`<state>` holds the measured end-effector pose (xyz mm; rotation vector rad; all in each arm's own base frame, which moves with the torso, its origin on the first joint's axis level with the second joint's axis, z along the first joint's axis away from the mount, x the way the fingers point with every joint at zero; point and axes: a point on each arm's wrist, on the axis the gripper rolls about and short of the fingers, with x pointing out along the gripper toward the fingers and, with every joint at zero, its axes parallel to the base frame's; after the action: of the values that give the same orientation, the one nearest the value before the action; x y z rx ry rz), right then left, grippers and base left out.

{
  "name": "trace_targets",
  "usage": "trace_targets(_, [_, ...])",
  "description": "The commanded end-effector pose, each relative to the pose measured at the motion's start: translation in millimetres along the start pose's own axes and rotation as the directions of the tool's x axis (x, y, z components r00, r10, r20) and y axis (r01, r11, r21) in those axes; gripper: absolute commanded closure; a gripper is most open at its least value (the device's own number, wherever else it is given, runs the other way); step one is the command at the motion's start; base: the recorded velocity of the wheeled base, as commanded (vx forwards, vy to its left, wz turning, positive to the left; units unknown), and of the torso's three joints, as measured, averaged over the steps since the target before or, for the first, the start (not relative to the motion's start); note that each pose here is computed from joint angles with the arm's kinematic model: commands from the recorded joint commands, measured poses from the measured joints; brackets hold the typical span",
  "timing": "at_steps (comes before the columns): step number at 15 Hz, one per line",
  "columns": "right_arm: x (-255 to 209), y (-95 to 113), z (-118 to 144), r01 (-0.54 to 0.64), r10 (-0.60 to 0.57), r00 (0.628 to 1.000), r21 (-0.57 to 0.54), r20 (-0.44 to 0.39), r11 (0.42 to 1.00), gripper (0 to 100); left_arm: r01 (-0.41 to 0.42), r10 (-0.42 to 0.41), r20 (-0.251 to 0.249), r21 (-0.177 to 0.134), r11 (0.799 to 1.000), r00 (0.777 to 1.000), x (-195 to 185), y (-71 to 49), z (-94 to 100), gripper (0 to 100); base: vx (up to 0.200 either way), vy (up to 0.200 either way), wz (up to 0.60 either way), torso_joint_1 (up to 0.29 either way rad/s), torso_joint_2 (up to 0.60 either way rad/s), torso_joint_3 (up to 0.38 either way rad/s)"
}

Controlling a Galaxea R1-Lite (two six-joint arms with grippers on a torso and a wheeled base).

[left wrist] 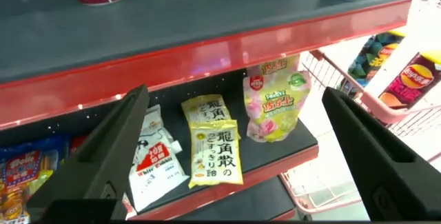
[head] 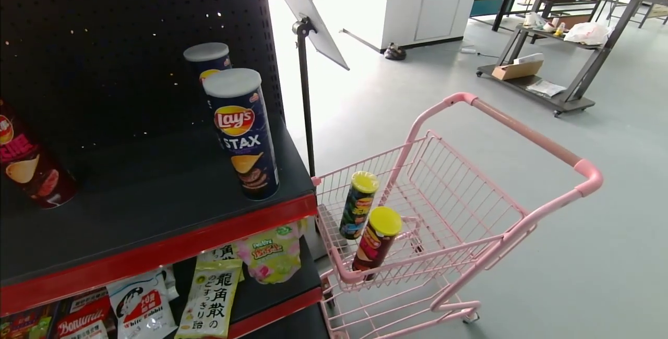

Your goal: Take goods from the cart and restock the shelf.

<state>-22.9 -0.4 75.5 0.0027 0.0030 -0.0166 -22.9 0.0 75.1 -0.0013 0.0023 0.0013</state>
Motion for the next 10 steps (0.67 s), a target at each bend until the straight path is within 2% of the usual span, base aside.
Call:
trace_targets(1, [0.1, 0.0, 0.0, 0.000, 0.000, 1.000, 0.000, -0.002, 1.000, 0, 0.000, 0.000, -0.001, 0.000, 1.000, 1.000, 0.1, 0.0, 0.0, 0, 0.000, 0.000, 0.00, -0.139, 0.37, 0.227])
trace_targets(6, [0.1, 0.0, 0.0, 0.000, 0.000, 1.000, 0.000, -0.002, 1.000, 0, 0.000, 0.000, 0.001, 0.000, 1.000, 1.000, 0.1, 0.0, 0.2, 0, 0.000, 0.000, 0.00, -0.148, 0.39, 0.240])
trace_targets(10, [0.1, 0.0, 0.0, 0.000, 0.000, 1.000, 0.000, -0.002, 1.000, 0, 0.000, 0.000, -0.001, 0.000, 1.000, 1.000, 0.1, 0.0, 0.0, 0, 0.000, 0.000, 0.00, -0.171, 0.50, 0.332])
